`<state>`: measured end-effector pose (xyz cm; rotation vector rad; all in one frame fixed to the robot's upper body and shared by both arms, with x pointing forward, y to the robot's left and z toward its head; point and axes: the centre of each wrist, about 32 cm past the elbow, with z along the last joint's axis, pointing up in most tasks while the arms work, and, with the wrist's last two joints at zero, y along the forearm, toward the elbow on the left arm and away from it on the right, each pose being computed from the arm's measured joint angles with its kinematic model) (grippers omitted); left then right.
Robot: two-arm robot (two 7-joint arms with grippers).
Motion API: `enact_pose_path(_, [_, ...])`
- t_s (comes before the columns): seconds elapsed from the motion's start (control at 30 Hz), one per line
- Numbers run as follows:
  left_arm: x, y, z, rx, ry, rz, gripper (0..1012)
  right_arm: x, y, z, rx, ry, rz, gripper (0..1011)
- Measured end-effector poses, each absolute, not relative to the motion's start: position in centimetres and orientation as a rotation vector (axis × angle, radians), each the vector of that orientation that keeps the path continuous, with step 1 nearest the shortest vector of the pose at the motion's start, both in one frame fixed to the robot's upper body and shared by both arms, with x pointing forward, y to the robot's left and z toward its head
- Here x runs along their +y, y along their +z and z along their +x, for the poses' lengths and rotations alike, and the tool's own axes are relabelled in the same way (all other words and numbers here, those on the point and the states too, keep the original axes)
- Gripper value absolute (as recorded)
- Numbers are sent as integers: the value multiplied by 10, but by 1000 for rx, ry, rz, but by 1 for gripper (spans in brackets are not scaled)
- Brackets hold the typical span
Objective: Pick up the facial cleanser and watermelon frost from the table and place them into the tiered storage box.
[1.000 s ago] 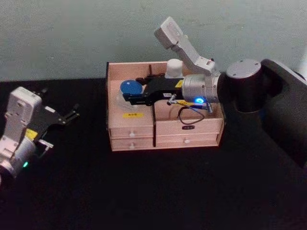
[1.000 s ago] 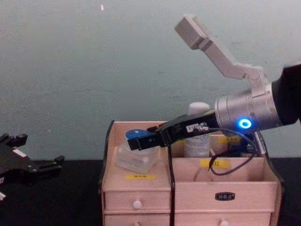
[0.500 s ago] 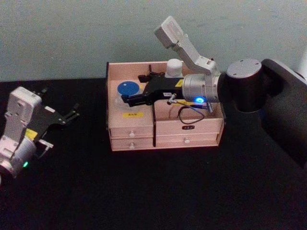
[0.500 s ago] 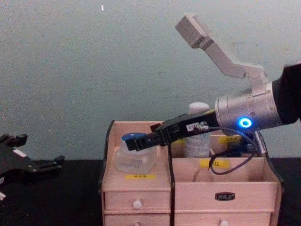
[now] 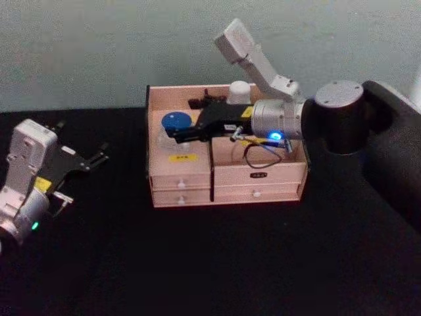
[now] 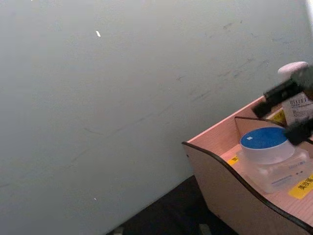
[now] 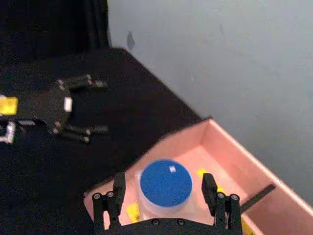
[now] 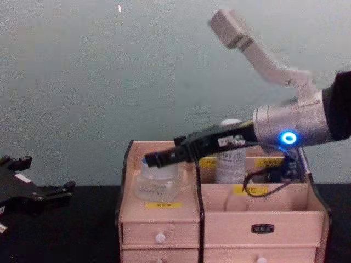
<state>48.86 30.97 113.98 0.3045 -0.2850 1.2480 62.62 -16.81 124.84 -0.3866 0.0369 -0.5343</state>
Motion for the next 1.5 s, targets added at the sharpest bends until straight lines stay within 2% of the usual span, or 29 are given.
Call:
enact_pose_path(0.3, [310,1140,489,-285,1248,305,1001,-180,1269,604,-62,-539,-249,1000])
enact_pose_path(0.57, [310,1140,489,-285,1248,304,1001,-209,1264,565,-144,-688,-93,1000])
enact_pose_path(0.77, [310,1140,489,-285,1248,304,1001,-246,1236,522,-141,-943,12,1000])
enact_pose_path(1.03, [310,1140,489,-285,1248,304,1001,-271,1200,480,-133,-1189,54,1000])
enact_pose_path(1.23, [310,1140,489,-285,1248,304,1001,-277,1170,461,-90,-1322,24,1000])
enact_pose_path(1.5, [310,1140,489,-285,1248,305,1001,-274,1147,455,-17,-1402,-29,1000])
